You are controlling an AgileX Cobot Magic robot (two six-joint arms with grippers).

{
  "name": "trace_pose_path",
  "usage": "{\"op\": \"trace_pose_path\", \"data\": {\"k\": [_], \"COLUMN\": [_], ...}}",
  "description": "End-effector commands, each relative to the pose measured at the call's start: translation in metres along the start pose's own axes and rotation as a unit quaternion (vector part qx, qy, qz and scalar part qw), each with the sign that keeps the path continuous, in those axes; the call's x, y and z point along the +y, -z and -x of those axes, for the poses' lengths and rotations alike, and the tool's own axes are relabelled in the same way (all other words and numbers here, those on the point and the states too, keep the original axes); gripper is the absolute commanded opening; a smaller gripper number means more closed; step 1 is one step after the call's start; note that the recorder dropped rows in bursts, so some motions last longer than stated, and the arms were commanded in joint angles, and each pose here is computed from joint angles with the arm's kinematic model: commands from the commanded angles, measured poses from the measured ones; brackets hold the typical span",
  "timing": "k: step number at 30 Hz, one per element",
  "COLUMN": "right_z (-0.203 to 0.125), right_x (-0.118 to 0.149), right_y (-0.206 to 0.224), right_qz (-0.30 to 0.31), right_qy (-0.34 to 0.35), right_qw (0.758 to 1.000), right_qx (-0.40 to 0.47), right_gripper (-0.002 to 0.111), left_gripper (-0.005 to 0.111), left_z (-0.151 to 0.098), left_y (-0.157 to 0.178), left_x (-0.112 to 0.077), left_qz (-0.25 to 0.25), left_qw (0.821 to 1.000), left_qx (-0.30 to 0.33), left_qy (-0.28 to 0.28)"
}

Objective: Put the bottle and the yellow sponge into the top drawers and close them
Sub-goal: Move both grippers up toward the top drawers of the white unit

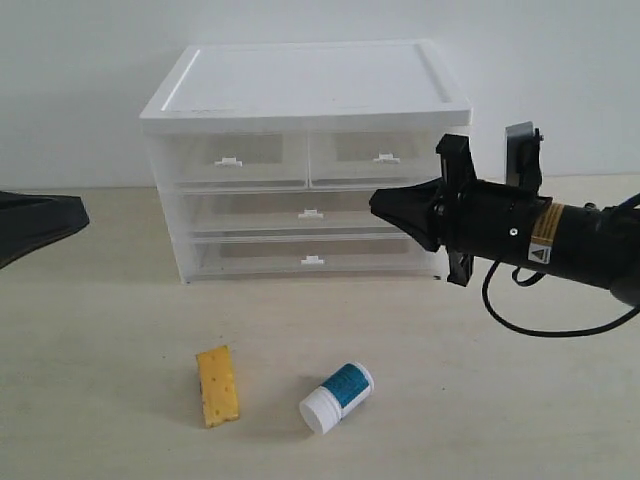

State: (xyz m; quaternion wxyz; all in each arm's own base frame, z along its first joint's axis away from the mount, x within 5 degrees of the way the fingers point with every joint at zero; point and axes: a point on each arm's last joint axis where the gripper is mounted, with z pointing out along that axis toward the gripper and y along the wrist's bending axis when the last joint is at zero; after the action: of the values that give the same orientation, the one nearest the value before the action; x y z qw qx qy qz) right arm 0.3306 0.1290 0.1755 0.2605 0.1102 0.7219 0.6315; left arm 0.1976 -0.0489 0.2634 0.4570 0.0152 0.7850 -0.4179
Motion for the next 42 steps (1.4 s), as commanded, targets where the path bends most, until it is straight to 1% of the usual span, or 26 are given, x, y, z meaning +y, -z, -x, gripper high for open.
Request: {"op": "trace_pose_path", "data": {"k": [1,3,6,8,12,14,17,19,22,28,32,35,37,38,40,42], "right_z": [0.002,0.002,0.004,0.000,-0.015,-0.024,-0.033,-0.034,-0.032,-0.030,-0.028,-0.026,-0.026,-0.024,-0.020,-0.014], "right_x": [-0.001,-0.001,0.000,0.001,0.007,0.011,0.015,0.017,0.016,0.015,0.015,0.017,0.016,0.013,0.007,0.002], "right_y": [-0.002,-0.002,-0.002,-0.005,-0.018,-0.026,-0.035,-0.036,-0.034,-0.032,-0.031,-0.031,-0.031,-0.031,-0.029,-0.025], "right_qz": [0.037,0.038,0.040,0.042,0.055,0.063,0.073,0.074,0.073,0.071,0.071,0.073,0.063,0.047,0.014,-0.017], "right_qy": [0.010,0.034,0.058,0.076,0.095,0.103,0.111,0.110,0.117,0.120,0.095,0.090,0.087,0.089,0.103,0.116], "right_qw": [0.999,0.999,0.998,0.996,0.994,0.993,0.991,0.991,0.990,0.990,0.993,0.993,0.994,0.995,0.994,0.993], "right_qx": [0.009,0.007,-0.003,0.000,0.014,0.015,0.014,0.014,0.014,0.016,0.006,-0.002,-0.003,-0.007,-0.012,-0.014], "right_gripper": [0.000,0.000,0.000,0.000,0.000,0.000,0.000,0.000,0.000,0.000,0.000,0.000,0.000,0.000,0.000,0.000], "left_gripper": [0.004,0.004,0.004,0.004,0.004,0.004,0.004,0.004,0.004,0.004,0.004,0.004,0.004,0.005,0.012,0.027], "left_z": [0.000,-0.002,-0.002,-0.005,-0.005,-0.001,0.006,0.011,0.017,0.034,0.043,0.056,0.061,0.062,0.064,0.064], "left_y": [-0.006,-0.006,-0.004,-0.003,-0.003,-0.004,-0.007,-0.011,-0.021,-0.059,-0.092,-0.111,-0.120,-0.125,-0.133,-0.141], "left_x": [-0.005,-0.009,-0.013,-0.015,-0.015,-0.013,-0.002,0.005,0.011,0.016,0.021,0.026,0.031,0.035,0.042,0.049], "left_qz": [-0.066,-0.094,-0.115,-0.123,-0.125,-0.108,-0.044,-0.010,-0.014,-0.036,-0.052,-0.040,-0.031,-0.029,-0.023,-0.024], "left_qw": [0.998,0.995,0.993,0.990,0.989,0.990,0.993,0.995,0.996,0.994,0.992,0.993,0.994,0.995,0.997,0.997], "left_qx": [0.021,0.025,0.027,0.026,0.024,0.017,0.006,0.004,0.015,0.040,0.059,0.057,0.056,0.058,0.061,0.065], "left_qy": [0.007,-0.021,-0.030,-0.056,-0.074,-0.095,-0.108,-0.101,-0.089,-0.093,-0.096,-0.099,-0.083,-0.072,-0.044,-0.033]}}
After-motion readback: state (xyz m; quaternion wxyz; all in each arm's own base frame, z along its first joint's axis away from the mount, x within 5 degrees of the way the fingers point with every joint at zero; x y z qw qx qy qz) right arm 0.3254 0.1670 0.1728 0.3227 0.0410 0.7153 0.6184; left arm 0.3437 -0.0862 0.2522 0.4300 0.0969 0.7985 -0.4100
